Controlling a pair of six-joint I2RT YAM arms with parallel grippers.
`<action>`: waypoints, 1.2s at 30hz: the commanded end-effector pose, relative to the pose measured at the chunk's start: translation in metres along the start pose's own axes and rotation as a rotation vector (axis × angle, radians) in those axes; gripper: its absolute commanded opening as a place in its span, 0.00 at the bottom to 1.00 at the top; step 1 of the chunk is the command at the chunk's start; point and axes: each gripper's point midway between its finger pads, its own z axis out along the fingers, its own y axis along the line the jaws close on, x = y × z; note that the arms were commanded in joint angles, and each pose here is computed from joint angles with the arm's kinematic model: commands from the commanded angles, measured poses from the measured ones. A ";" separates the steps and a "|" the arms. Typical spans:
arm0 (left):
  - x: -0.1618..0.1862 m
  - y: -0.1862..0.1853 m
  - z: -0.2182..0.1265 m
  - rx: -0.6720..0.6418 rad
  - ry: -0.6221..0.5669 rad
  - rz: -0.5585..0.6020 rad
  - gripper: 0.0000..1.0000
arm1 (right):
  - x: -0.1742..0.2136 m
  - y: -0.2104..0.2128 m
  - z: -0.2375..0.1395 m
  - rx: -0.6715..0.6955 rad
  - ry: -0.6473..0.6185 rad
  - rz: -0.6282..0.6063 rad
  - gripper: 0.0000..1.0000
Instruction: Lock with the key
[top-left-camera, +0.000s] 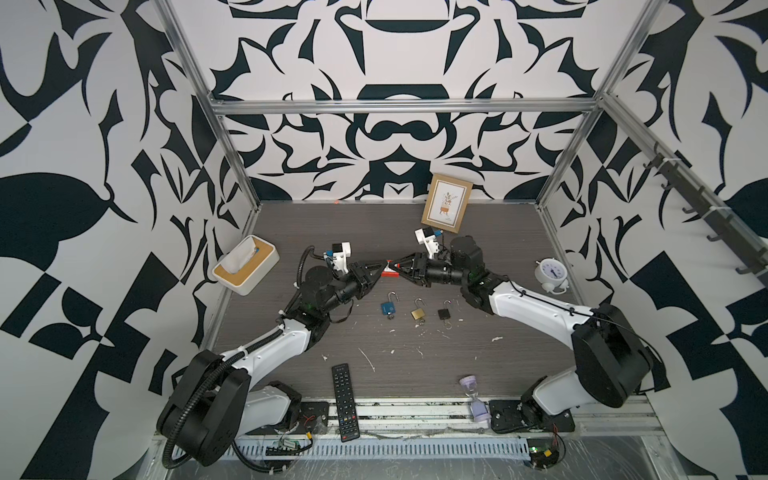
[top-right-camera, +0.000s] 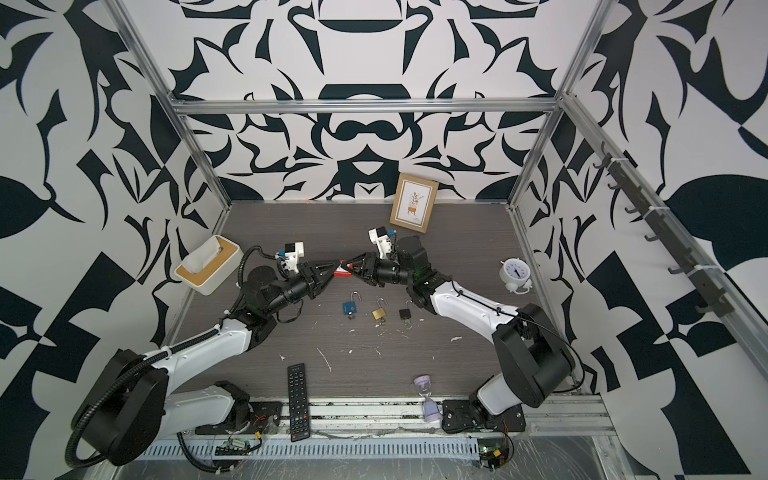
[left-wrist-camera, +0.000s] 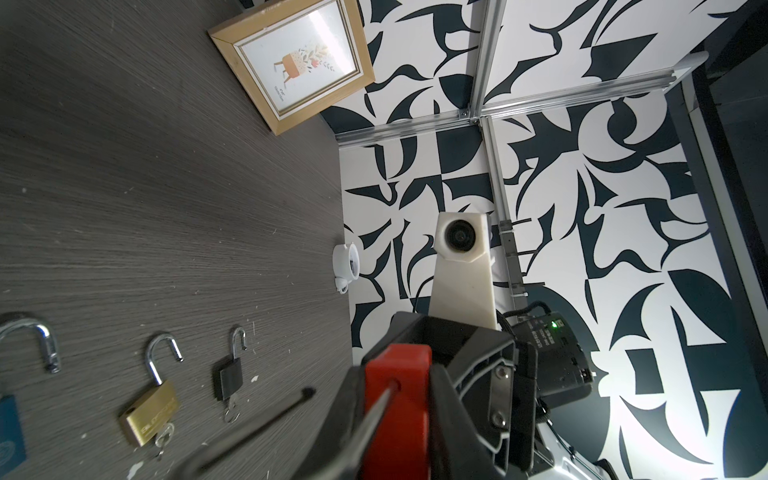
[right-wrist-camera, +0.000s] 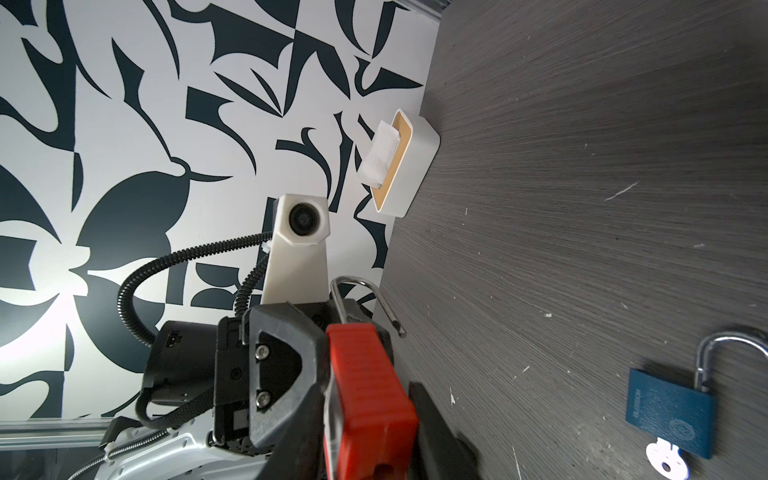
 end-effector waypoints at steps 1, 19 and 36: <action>0.001 -0.008 0.001 0.041 0.006 0.014 0.00 | -0.003 0.018 0.000 -0.057 -0.010 -0.046 0.32; -0.013 0.007 -0.046 -0.406 0.043 0.603 0.81 | -0.060 -0.013 -0.067 0.136 -0.073 0.040 0.00; 0.022 -0.034 -0.001 0.113 0.200 0.774 0.89 | -0.034 0.016 -0.096 -0.112 0.076 0.247 0.00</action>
